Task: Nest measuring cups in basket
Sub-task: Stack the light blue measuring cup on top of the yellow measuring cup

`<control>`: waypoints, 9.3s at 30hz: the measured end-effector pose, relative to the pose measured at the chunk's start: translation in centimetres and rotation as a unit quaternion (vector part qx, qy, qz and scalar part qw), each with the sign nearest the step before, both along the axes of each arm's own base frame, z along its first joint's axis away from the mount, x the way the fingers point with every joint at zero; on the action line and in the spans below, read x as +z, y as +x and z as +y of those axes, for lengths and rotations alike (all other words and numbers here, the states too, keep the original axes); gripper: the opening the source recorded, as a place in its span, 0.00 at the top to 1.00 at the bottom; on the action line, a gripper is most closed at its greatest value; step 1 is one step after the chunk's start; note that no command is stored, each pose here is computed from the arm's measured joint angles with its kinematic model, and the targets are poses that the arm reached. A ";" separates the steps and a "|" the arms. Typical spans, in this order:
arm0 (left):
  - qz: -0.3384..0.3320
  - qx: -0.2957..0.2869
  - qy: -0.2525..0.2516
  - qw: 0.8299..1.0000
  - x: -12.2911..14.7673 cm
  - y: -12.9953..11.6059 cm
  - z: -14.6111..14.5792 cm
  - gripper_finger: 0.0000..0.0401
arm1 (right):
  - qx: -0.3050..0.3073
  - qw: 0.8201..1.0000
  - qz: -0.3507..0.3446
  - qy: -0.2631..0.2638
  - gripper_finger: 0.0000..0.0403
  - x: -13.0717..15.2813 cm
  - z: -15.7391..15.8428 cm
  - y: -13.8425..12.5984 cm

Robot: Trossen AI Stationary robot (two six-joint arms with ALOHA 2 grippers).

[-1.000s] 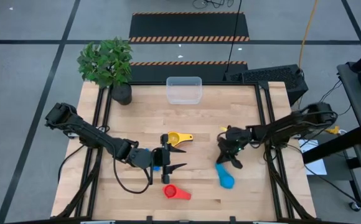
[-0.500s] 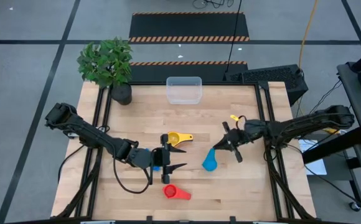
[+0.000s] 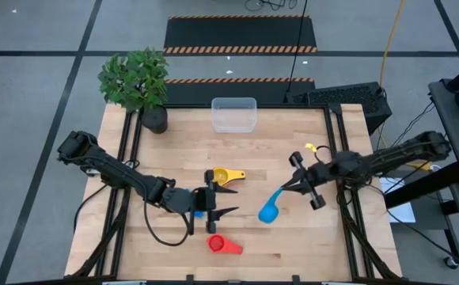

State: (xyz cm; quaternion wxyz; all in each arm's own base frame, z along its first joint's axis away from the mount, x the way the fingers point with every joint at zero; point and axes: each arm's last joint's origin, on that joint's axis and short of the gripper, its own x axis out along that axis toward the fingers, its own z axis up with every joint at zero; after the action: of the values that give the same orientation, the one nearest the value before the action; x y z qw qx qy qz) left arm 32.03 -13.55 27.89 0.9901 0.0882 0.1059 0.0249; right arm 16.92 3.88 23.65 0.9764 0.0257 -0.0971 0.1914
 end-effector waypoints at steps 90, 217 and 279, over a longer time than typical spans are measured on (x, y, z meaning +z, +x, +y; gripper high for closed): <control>-0.264 -0.066 0.107 0.956 1.7 4.5 -8.7 0.70 | -0.214 0.905 -0.297 -0.215 1.00 6.7 14.0 -0.3; -0.108 0.073 0.209 0.969 4.3 -3.6 -6.2 1.00 | -0.349 0.911 0.024 -0.217 0.55 7.2 12.6 4.2; -0.012 0.228 0.072 0.971 3.3 -8.4 -4.0 0.44 | -0.235 0.879 0.045 -0.413 1.00 -1.5 3.3 7.4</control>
State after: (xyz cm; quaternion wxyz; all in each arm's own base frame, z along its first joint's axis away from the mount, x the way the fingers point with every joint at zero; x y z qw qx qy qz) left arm 23.63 -17.58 31.19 0.9507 0.1328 0.1090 0.2583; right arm 24.34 7.18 22.13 0.9179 -0.3950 0.0321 -0.0222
